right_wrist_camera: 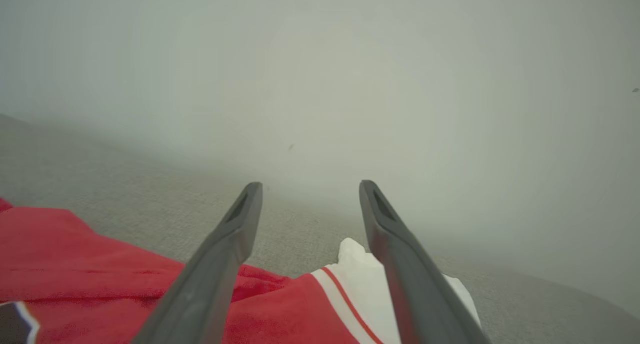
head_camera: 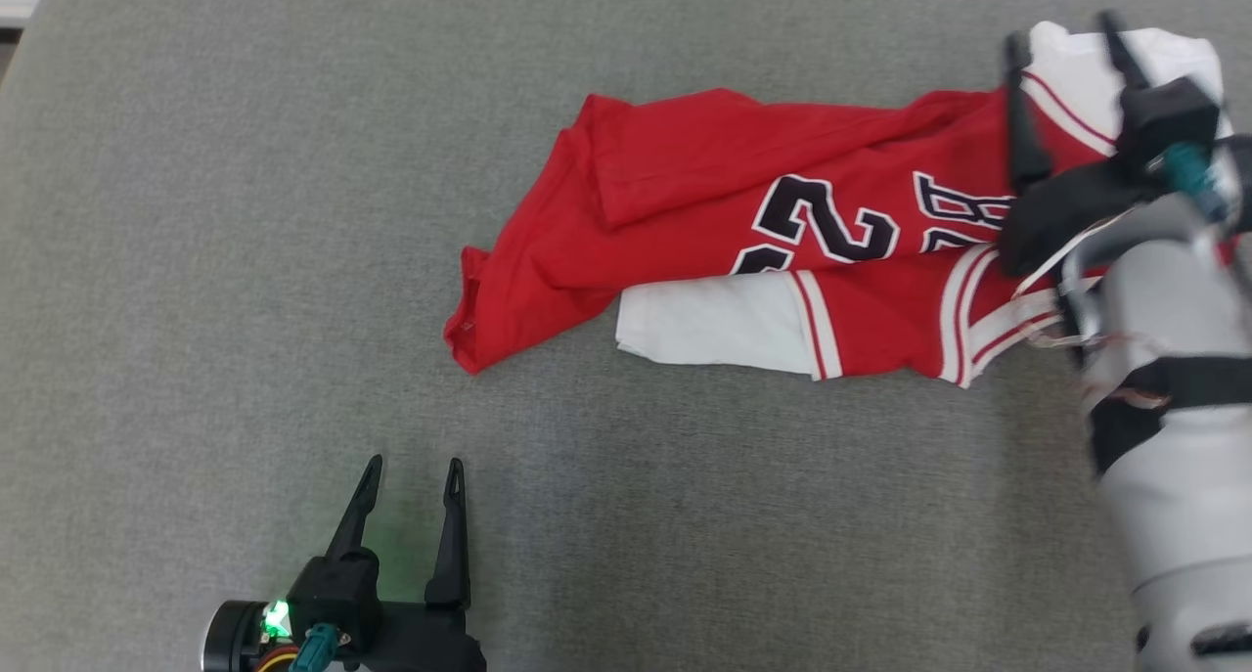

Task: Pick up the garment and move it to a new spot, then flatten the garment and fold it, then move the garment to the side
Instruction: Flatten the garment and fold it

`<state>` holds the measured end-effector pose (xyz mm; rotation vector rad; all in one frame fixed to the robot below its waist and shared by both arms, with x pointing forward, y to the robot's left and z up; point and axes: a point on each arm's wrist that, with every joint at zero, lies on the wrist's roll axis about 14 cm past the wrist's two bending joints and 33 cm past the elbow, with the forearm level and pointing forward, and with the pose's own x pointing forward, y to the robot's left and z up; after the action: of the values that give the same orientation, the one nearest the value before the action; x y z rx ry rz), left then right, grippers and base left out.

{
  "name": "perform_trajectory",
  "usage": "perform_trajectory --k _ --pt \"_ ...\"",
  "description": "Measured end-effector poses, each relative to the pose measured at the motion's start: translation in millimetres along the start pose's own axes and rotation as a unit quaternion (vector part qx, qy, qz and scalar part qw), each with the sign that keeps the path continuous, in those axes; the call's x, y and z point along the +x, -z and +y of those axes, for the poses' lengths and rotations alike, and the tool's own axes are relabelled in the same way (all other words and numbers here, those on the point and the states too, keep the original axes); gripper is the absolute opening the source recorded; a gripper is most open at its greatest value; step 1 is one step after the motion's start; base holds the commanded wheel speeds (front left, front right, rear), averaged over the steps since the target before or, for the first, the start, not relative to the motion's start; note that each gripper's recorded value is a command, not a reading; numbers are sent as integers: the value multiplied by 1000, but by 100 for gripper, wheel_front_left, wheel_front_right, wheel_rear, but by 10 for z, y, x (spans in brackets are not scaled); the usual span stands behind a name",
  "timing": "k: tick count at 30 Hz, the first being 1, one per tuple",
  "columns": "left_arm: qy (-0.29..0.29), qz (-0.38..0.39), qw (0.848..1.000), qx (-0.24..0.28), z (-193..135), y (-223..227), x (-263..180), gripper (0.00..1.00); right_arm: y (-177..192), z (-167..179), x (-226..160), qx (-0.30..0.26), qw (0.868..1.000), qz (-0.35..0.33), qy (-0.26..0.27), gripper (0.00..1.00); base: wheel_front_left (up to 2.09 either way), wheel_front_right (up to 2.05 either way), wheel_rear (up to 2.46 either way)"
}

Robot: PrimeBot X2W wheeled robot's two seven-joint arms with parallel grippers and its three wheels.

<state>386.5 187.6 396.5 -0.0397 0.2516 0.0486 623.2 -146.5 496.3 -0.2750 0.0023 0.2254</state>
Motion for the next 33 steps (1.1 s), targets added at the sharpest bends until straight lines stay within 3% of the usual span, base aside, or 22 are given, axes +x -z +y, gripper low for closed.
perform_trajectory --k 7,20,33 --pt "24 -11 1000 0 -141 -69 35 100 47 548 -430 43 997 -11 -68 100 0 0 0" --pt "34 -24 999 -6 -199 -155 -50 100 426 1444 -1240 82 976 52 -194 100 0 0 0" --pt "22 -25 999 -20 -138 -167 -122 100 611 1743 -1337 69 963 95 -243 100 0 0 0"
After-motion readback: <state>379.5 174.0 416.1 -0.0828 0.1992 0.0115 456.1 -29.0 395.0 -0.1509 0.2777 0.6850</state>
